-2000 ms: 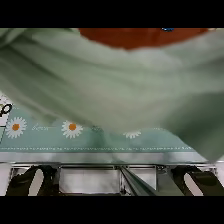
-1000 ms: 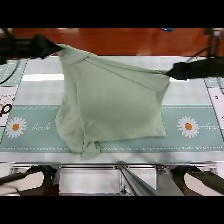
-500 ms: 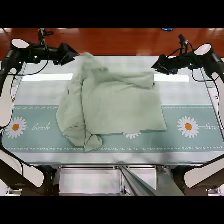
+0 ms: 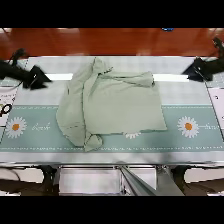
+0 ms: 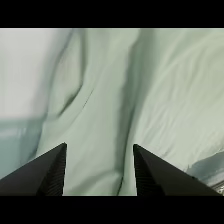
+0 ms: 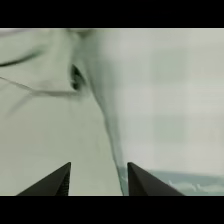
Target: Fold the shirts.
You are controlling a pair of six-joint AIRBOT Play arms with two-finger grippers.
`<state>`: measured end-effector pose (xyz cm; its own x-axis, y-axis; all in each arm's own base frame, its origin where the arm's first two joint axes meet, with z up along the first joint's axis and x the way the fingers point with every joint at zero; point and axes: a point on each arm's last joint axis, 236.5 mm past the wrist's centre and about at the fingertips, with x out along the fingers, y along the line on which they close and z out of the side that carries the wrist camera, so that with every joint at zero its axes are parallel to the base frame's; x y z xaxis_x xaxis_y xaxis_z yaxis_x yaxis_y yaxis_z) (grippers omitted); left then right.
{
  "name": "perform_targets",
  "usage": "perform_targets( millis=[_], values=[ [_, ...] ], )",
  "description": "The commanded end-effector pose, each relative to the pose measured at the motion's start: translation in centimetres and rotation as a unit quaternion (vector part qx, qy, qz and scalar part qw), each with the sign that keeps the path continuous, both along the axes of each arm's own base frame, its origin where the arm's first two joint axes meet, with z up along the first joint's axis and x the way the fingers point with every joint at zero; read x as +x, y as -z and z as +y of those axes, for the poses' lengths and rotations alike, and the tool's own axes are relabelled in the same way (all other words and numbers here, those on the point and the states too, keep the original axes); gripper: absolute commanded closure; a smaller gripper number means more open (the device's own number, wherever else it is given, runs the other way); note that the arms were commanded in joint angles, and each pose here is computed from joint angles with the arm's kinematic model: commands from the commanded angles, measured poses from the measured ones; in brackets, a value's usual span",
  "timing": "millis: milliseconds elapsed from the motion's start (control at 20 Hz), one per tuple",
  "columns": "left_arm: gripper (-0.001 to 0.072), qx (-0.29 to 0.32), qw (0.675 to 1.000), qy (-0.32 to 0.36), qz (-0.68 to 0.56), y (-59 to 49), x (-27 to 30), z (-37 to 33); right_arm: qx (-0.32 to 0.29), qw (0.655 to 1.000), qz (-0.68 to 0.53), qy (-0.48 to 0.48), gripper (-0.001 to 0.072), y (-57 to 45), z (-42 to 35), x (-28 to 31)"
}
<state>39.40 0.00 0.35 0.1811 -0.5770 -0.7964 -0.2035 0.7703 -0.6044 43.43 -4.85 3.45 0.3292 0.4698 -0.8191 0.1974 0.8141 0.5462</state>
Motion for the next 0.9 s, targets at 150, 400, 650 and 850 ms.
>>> perform_targets(
  millis=[150,400,650,850],
  values=[
    [0.0202,-0.054,0.979,-0.164,0.108,8.4,-16.3,-2.5,0.053,0.998,0.008,0.044,0.0301,6.2,3.7,-9.9],
    [0.0203,-0.110,0.970,-0.184,0.117,9.6,-18.3,-4.7,0.066,0.997,0.031,0.029,0.0302,7.5,5.6,-13.1],
    [0.0203,-0.111,0.971,-0.194,0.085,9.8,-15.8,-6.2,0.078,0.996,0.035,0.025,0.0302,7.3,6.1,-13.3],
    [0.0206,-0.089,0.977,-0.163,0.102,11.7,-16.0,-8.0,0.076,0.996,0.034,0.030,0.0302,7.3,5.9,-13.2]
  ],
)
